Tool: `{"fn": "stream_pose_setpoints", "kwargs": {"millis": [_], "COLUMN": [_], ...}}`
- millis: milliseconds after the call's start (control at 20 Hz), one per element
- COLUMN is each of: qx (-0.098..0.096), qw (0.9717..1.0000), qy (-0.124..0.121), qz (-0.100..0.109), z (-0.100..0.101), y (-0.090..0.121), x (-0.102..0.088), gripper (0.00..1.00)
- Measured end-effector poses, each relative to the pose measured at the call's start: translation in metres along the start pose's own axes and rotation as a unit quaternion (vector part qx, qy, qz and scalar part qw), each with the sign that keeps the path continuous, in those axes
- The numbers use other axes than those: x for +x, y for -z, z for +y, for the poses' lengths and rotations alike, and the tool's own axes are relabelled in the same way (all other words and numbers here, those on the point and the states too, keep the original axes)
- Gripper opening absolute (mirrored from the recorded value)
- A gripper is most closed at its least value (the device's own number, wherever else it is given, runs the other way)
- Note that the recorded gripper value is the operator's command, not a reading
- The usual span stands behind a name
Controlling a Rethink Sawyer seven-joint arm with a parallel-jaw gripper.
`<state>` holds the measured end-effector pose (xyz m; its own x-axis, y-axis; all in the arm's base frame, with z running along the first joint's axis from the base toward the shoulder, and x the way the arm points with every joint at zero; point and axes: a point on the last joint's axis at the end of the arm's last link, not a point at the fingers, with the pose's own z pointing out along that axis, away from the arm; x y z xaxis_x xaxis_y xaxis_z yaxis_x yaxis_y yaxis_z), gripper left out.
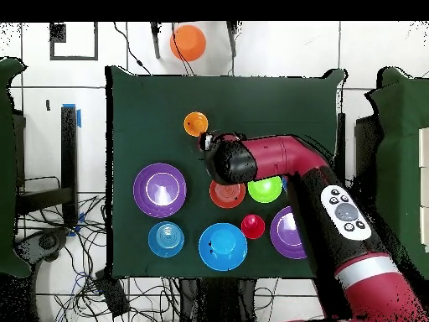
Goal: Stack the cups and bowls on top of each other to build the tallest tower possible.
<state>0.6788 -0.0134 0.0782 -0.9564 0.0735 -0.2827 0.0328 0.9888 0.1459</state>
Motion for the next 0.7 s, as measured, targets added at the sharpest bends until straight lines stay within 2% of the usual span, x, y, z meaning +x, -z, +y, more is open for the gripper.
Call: {"fn": "stream_pose_setpoints", "kwargs": {"millis": [250, 700], "qx": [0.001, -0.003], "qw": [0.9999, 0.9998], "qy": [0.007, 0.019], "qz": [0.009, 0.009], "z": [0.004, 0.018], "y": [0.001, -0.005], "x": [0.021, 0.052], "gripper": [1.00, 1.00]}}
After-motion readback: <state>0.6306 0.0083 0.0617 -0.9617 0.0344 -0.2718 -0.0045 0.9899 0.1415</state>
